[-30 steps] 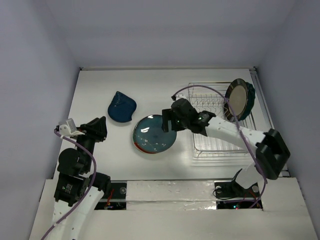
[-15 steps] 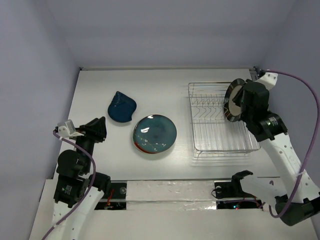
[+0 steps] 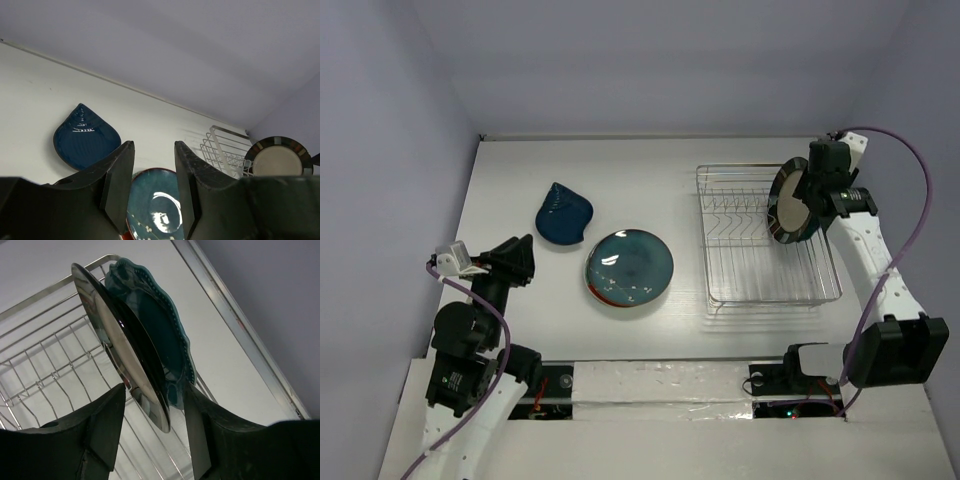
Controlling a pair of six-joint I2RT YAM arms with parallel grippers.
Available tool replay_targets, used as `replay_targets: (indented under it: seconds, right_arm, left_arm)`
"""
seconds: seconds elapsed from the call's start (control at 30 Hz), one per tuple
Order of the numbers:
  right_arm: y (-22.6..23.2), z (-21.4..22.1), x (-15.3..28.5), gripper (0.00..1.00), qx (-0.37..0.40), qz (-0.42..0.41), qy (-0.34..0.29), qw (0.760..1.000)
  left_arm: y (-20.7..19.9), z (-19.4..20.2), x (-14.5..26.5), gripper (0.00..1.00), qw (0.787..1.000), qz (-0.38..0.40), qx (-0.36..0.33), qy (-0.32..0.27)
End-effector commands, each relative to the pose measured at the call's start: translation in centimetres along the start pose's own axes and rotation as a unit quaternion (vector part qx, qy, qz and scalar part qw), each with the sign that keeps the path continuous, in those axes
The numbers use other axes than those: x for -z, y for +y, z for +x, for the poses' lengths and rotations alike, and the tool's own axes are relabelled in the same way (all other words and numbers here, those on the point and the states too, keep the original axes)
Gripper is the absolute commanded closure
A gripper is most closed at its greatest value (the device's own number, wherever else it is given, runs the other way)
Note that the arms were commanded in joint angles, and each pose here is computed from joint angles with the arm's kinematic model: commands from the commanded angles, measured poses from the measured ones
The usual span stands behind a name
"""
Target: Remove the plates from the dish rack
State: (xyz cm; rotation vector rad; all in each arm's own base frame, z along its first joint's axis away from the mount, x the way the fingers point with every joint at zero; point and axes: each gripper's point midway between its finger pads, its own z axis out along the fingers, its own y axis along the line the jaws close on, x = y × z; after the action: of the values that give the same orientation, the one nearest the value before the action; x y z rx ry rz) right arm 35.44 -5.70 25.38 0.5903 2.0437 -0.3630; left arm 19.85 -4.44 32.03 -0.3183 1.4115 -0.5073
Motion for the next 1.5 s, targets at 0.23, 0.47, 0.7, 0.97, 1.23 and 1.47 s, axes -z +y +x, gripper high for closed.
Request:
replay_targets:
  seconds: [0.23,0.47,0.7,0.97,1.23,1.47]
  right_arm:
    - [2.0,-0.9,-3.4,0.56,0.031,-0.016,0.013,0.999]
    - [2.3,0.4,-5.3,0.73,0.072,-0.009,0.031,0.997]
    - [2.9,-0.4,-5.2,0.97,0.112,-0.027,0.041,0.992]
    - [1.1,-5.4,-2.1,1.0,0.124,-0.003,-0.009,0.992]
    - [1.3,-11.3,3.9,1.0,0.052,-0.058,-0.086,0.993]
    - [4.0,-11.8,8.7,1.0,-0.017,-0.175,-0.096,0.98]
  left_arm:
    - [-0.9,-1.1,0.2,0.64,1.0,0.021,0.005,-0.019]
    - [-1.1,-1.3,0.5,0.63,0.999,0.028,0.008,-0.022]
    - [-1.2,-1.5,0.7,0.63,0.999,0.03,0.011,-0.025]
    - [-1.2,-1.3,0.6,0.62,0.999,0.029,0.011,-0.023]
    - [-1.2,-1.2,0.6,0.62,0.999,0.028,0.012,-0.022]
    - [-1.1,-1.2,0.6,0.62,0.999,0.028,0.011,-0.021]
